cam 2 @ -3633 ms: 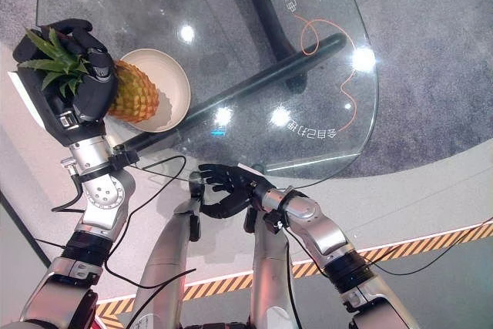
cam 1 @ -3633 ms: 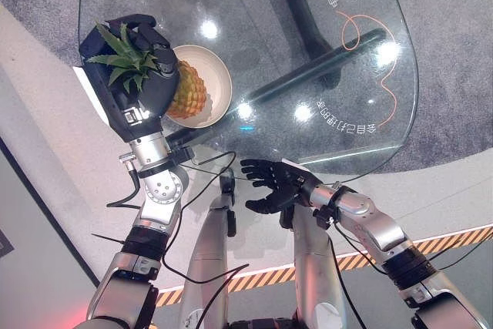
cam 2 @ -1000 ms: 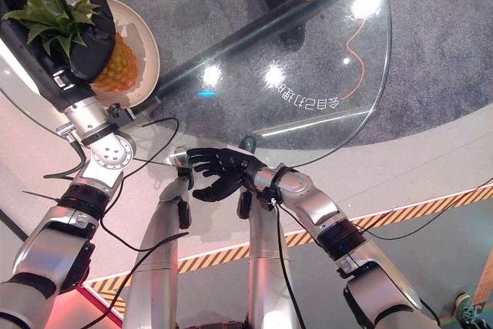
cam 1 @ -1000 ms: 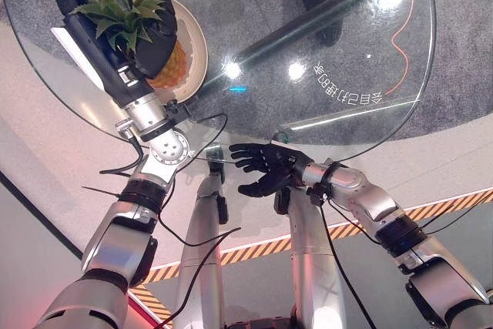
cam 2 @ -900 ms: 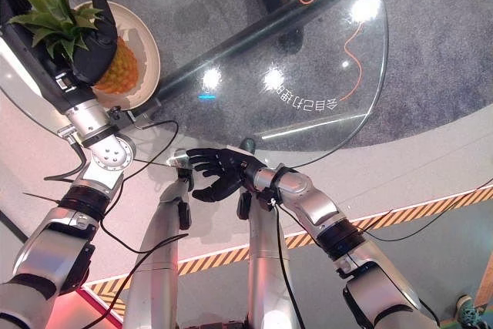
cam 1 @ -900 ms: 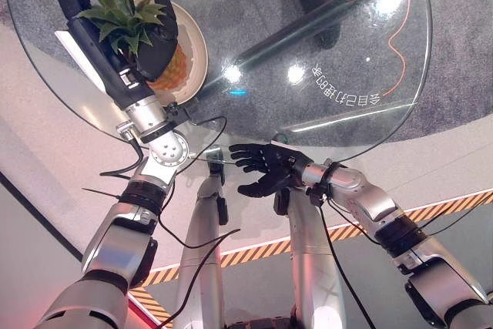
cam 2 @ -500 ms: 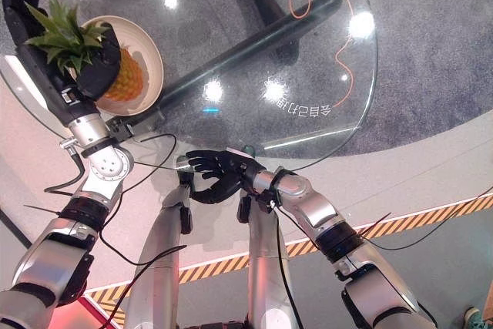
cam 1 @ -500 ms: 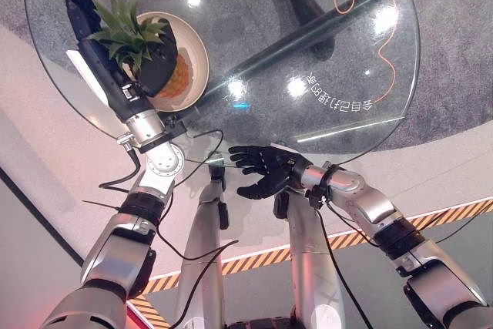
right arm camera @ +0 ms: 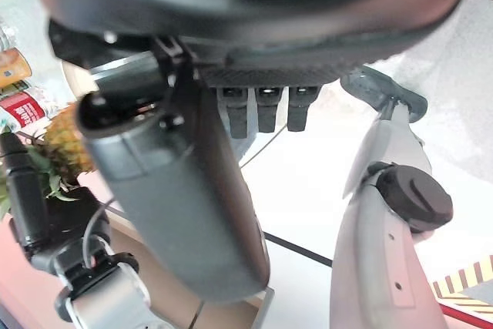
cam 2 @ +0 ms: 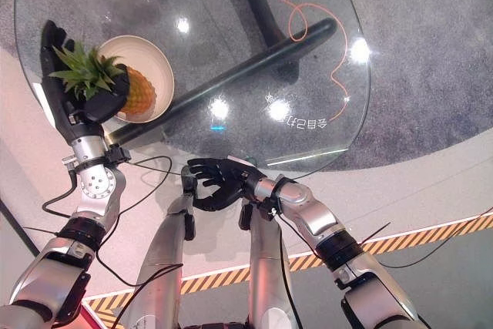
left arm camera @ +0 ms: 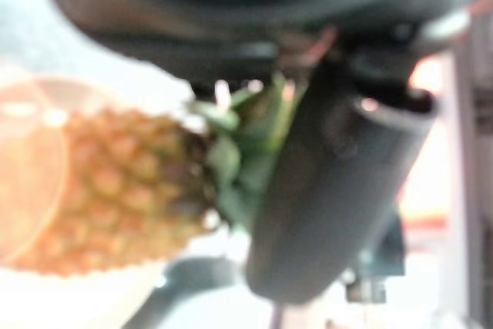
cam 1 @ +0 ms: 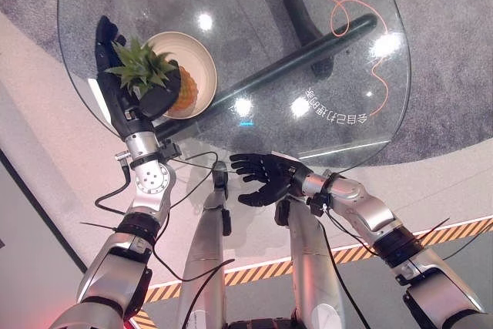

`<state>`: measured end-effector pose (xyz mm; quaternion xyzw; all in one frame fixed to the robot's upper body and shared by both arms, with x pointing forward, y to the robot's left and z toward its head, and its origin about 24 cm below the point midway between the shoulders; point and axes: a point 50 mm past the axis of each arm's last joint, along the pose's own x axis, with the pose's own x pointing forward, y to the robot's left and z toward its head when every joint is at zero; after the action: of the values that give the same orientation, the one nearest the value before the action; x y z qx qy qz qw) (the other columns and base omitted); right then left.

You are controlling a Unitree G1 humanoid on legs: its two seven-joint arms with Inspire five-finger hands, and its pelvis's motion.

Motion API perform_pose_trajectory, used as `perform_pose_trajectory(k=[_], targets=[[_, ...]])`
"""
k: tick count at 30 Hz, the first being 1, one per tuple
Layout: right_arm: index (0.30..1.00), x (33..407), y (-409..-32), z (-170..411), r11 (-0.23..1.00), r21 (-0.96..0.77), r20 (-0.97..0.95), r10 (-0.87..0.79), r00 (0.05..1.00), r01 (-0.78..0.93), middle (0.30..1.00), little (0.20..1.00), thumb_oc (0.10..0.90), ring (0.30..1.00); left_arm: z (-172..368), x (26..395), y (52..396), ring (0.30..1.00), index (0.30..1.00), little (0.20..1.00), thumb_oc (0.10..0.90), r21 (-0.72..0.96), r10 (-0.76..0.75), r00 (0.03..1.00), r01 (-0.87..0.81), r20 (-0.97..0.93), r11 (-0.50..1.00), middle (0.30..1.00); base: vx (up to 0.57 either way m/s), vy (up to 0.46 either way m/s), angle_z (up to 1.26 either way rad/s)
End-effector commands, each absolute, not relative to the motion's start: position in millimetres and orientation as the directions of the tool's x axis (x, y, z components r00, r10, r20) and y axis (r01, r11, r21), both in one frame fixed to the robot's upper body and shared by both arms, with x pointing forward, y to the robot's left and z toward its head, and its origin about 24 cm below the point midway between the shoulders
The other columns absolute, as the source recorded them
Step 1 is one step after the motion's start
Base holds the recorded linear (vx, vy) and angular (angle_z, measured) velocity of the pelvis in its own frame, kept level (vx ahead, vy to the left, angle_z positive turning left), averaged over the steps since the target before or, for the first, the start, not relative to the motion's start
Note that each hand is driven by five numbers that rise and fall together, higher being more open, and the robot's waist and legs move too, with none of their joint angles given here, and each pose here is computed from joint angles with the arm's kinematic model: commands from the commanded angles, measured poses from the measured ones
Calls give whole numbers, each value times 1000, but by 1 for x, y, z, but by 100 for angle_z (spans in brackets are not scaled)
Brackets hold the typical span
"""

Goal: Pick up the fruit to the plate

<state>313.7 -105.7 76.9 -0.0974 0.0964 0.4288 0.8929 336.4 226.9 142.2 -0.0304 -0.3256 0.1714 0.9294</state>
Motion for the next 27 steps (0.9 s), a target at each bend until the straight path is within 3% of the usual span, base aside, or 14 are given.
perform_pose_trajectory(k=[1, 27], targets=[[900, 292, -91, 96, 508, -102, -106, 849, 517, -855, 900, 900, 800, 900, 166, 326, 238, 900, 900, 900, 800, -206, 307, 651, -229, 695, 951, 900, -11, -61, 1], [900, 278, -108, 79, 527, -69, -123, 838, 531, -847, 900, 900, 800, 900, 106, 306, 246, 900, 900, 900, 800, -238, 283, 821, -184, 496, 954, 900, 2, -25, 0]])
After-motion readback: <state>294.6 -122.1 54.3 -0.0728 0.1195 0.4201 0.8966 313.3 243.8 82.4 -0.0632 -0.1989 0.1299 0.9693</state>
